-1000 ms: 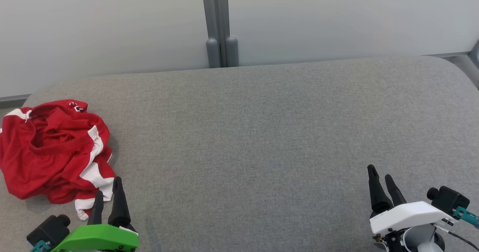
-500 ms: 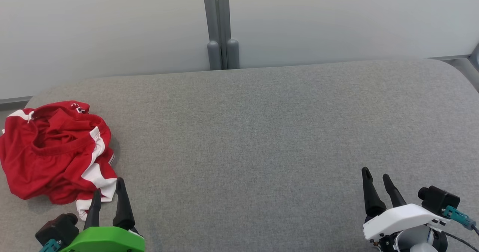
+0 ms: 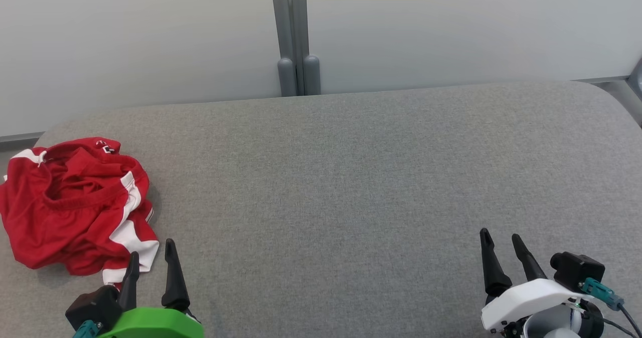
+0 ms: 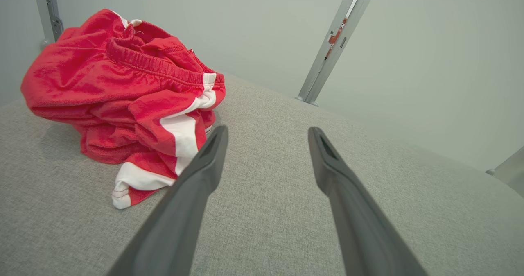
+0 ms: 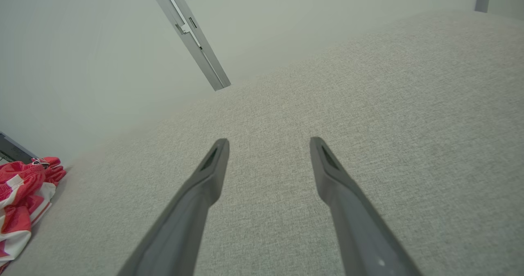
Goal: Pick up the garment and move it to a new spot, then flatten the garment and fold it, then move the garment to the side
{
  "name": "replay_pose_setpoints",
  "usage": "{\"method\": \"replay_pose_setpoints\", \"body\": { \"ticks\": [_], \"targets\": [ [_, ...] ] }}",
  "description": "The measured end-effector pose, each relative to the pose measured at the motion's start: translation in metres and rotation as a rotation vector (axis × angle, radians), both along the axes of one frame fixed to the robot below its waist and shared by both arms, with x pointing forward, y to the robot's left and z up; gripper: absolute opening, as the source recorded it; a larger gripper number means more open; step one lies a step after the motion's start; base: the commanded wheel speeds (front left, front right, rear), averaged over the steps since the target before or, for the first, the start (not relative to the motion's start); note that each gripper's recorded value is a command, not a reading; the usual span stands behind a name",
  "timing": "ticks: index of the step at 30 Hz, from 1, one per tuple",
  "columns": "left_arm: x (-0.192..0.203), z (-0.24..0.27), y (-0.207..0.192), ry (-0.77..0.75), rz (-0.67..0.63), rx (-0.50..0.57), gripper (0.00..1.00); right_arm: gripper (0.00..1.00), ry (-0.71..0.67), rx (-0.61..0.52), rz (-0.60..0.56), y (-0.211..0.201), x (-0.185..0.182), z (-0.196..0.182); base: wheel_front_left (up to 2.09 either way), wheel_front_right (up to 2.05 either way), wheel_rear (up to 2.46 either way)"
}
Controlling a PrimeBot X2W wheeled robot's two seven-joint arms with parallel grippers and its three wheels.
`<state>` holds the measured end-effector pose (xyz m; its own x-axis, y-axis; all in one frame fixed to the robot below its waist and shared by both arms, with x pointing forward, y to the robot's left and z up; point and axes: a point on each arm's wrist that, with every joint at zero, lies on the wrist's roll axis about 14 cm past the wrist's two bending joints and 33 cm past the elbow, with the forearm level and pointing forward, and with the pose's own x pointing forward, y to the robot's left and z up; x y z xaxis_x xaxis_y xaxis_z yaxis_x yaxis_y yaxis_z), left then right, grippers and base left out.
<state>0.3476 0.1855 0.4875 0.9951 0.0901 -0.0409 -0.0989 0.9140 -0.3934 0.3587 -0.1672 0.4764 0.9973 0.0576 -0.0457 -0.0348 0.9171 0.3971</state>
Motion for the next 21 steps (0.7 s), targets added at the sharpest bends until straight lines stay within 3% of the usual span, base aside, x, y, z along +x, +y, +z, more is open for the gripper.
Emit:
{"method": "replay_pose_setpoints", "body": {
  "ticks": [21],
  "targets": [
    [-0.0026, 0.0036, -0.0087, -0.031, -0.033, 0.191, 1.00, 1.00, -0.025, -0.184, 0.054, 0.0094, -0.0028, -0.0025, 0.00, 0.00, 0.00]
  ]
}}
